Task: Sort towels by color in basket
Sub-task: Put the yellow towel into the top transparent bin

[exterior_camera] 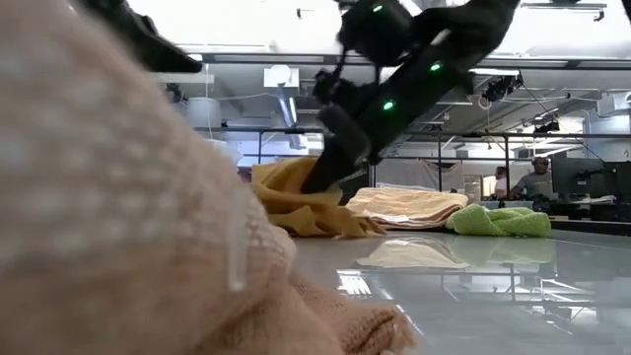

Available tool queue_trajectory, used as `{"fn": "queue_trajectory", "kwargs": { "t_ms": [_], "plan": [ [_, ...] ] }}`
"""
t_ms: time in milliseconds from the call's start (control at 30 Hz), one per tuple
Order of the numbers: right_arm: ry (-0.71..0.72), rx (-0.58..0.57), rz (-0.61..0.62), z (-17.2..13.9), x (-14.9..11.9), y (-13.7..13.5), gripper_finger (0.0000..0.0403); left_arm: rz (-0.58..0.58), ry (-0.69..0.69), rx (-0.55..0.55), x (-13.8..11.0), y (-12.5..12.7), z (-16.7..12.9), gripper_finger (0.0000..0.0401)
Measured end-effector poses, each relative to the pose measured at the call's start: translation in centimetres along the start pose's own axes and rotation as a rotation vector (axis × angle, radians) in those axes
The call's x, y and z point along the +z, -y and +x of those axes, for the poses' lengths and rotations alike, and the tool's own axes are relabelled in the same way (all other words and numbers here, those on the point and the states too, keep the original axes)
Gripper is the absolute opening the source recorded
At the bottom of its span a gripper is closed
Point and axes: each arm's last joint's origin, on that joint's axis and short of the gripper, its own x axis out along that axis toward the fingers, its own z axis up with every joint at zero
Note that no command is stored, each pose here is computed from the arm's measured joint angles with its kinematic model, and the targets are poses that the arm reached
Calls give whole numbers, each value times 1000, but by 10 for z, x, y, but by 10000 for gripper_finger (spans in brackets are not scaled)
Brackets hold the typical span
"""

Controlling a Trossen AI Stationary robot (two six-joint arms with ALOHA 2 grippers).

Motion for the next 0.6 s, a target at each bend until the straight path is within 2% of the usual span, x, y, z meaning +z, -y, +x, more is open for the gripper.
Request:
{"fn": "queue_trajectory", "kwargs": {
  "t_ms": [133,267,467,600],
  "plan": [
    [65,25,36,-19,2,3,5,53,61,-50,2,-2,19,159],
    [85,127,44,-23,0,4,6,102,89,-124,-2,-5,38,159],
    [87,106,31,-23,-2,5,17,44,31,-75,-18,-9,63,189],
    [61,103,15,-27,-1,9,68,-50,-6,-80,-24,-11,77,221]
  ]
}}
